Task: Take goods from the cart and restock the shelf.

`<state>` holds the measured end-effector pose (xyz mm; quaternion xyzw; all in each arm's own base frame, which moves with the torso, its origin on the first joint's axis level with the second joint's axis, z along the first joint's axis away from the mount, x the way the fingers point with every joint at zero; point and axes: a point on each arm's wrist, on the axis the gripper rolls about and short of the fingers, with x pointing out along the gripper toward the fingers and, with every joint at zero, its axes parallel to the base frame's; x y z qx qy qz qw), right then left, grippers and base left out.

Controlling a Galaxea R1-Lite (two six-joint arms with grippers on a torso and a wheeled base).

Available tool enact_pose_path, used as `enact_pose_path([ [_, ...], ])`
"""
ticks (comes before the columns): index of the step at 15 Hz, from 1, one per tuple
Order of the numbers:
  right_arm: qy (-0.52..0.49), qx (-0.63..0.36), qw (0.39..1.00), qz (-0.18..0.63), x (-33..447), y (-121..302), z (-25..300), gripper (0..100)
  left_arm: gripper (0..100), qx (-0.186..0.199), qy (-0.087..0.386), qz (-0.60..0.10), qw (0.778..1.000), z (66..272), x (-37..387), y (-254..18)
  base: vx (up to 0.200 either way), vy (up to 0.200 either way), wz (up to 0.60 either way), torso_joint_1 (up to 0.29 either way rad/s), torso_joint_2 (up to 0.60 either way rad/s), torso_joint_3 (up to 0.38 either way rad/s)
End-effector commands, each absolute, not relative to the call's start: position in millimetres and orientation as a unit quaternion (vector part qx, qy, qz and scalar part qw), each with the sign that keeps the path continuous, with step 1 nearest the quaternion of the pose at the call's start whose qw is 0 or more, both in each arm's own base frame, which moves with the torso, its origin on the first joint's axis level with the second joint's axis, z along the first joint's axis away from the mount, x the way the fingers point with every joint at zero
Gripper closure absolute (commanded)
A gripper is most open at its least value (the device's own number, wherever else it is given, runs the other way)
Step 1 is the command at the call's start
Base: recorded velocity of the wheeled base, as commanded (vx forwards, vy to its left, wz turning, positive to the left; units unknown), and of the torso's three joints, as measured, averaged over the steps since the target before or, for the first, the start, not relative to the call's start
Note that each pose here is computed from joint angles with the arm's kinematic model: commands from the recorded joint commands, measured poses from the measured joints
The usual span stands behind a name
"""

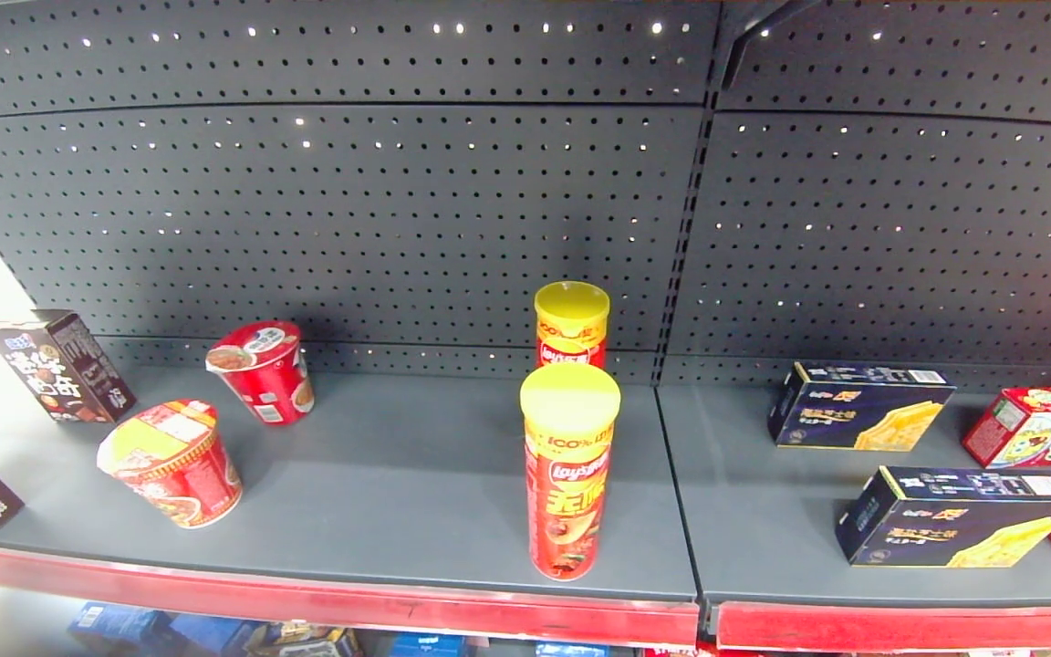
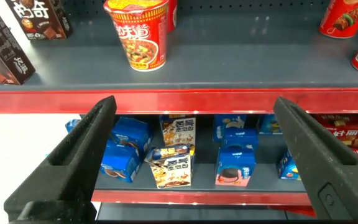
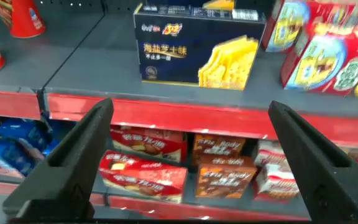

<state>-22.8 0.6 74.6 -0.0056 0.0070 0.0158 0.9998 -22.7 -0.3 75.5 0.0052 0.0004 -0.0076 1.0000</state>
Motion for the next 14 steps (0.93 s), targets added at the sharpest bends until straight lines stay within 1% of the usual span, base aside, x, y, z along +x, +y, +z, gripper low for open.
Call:
enact_pose_path([
  [1, 0.006, -0.005, 1.0, 0.015, -22.9, 0.6, 74.5, 0, 0, 0.005, 0.0, -0.008, 1.0, 75.5, -22.8, -0.3, 0.0, 0.0, 0.0, 0.0, 0.0, 0.0],
  [14, 0.005, -0.005, 1.0, 0.015, -22.8, 0.6, 74.5, 0, 0, 0.005, 0.0, -0.008, 1.0, 75.5, -22.8, -0.3, 0.0, 0.0, 0.0, 0.0, 0.0, 0.0],
])
